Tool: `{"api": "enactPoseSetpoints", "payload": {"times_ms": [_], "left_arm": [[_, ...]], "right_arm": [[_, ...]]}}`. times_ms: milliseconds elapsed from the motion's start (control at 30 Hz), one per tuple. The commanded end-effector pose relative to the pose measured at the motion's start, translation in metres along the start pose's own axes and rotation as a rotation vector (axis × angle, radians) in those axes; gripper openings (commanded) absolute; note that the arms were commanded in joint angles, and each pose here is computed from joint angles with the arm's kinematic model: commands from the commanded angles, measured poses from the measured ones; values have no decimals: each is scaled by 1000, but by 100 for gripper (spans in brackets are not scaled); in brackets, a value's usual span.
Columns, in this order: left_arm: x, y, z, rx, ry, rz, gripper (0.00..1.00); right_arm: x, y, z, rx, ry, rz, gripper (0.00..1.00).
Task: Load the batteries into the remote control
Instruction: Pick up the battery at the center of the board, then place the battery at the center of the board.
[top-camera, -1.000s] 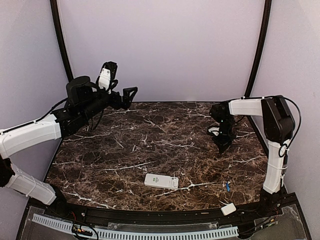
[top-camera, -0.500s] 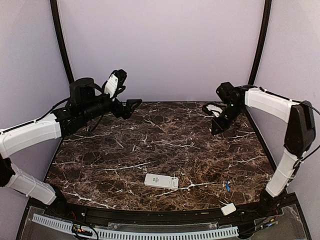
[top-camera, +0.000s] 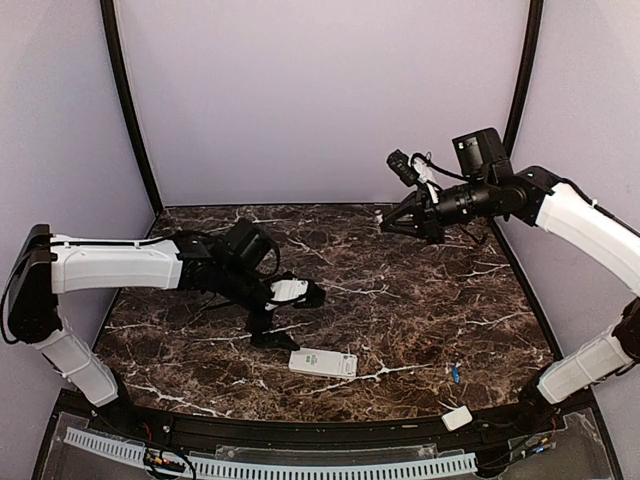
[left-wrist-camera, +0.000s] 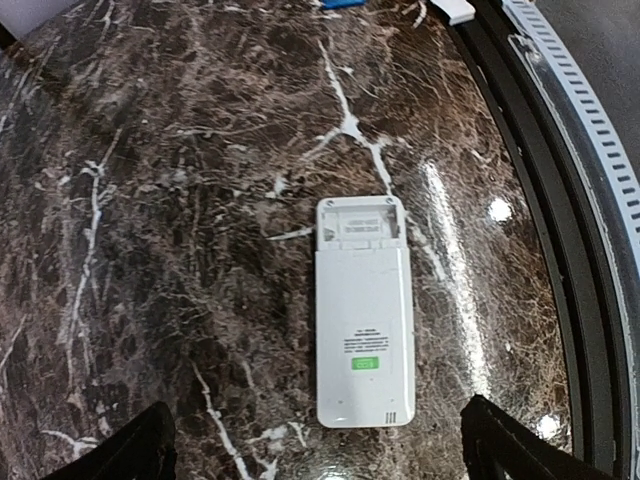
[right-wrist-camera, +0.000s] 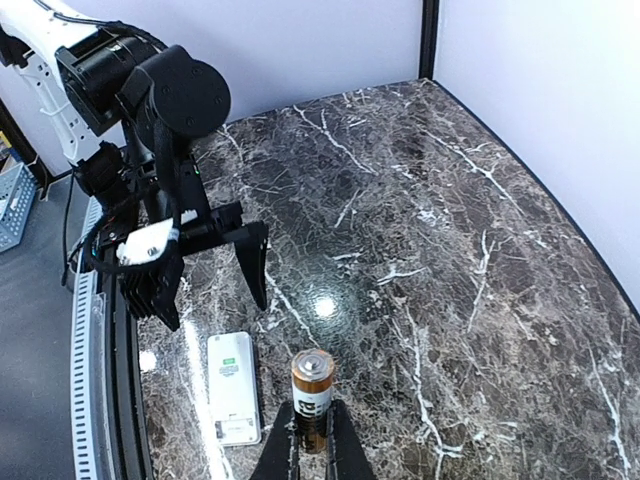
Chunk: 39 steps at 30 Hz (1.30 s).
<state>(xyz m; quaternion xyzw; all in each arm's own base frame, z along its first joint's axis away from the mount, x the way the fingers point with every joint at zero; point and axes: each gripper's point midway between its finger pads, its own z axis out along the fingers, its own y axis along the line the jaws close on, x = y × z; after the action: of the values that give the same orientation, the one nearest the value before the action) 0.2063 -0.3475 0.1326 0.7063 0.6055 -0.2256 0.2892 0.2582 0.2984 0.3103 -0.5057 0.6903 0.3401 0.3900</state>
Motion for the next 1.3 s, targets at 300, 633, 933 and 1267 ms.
{"api": "enactPoseSetpoints", "payload": {"times_ms": [300,633,933,1267], "left_arm": [[40,-43,60,190,152,60,99],[55,-38,81,131,190,25,92],[63,-56,90,141,257,-7,78],[79,-52,95,90,396,-93,56]], "right_arm": [[2,16,22,-98,-41,5,0],[11,2,29,-40,-2,80,0],[14,-12,33,27,14,142,0],[23,-44,38,186,46,330,0]]}}
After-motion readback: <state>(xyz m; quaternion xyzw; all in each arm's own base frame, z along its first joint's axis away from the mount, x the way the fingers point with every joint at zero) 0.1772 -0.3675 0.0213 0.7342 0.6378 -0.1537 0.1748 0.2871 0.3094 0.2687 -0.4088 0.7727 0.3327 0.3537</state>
